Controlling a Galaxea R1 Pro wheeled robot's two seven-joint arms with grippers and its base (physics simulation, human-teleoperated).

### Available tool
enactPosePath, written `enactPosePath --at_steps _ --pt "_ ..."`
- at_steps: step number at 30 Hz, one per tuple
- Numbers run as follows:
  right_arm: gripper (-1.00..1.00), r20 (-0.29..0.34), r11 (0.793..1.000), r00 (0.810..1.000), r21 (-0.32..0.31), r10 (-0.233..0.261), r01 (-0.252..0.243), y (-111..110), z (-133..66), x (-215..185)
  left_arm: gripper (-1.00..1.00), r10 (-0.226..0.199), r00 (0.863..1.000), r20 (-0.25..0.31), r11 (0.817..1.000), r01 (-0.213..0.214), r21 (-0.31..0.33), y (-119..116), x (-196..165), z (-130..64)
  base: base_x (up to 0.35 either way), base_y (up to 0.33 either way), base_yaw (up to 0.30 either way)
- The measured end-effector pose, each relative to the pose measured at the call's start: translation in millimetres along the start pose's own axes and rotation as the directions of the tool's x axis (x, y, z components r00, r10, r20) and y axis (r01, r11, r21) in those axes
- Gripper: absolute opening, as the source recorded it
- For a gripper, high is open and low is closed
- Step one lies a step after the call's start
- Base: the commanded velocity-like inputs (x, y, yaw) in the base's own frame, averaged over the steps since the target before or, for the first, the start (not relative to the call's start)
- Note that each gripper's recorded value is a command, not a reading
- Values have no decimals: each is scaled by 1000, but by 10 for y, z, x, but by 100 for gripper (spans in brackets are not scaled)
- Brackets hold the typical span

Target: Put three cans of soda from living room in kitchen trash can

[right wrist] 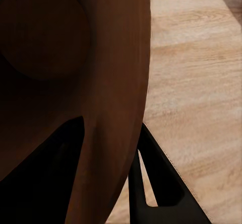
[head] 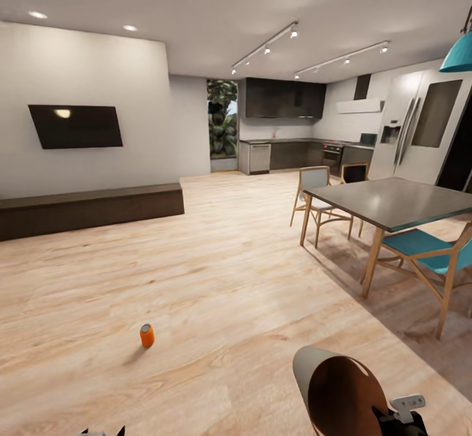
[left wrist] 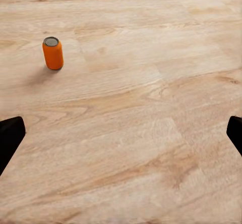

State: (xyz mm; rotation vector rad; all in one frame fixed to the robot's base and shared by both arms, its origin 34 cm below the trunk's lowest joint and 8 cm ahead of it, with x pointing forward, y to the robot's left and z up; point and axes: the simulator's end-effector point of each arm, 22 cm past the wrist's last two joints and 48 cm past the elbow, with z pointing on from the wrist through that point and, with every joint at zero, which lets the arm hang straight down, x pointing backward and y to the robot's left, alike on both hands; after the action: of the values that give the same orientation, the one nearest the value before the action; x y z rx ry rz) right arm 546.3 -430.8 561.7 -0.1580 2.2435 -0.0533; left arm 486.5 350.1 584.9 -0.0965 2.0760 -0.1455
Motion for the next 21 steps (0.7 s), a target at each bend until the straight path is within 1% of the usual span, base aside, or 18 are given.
enactPosePath --at_steps 17,21 --pt "-100 14 1000 1000 2 0 0 -8 -13 -62 100 -1 1000 15 1000 1 1 -5 -58 -1 -330 0 225" --pt "-100 16 1000 1000 1 -2 2 -5 -16 -73 100 -2 1000 15 1000 2 1 -6 -64 -1 -232 0 207"
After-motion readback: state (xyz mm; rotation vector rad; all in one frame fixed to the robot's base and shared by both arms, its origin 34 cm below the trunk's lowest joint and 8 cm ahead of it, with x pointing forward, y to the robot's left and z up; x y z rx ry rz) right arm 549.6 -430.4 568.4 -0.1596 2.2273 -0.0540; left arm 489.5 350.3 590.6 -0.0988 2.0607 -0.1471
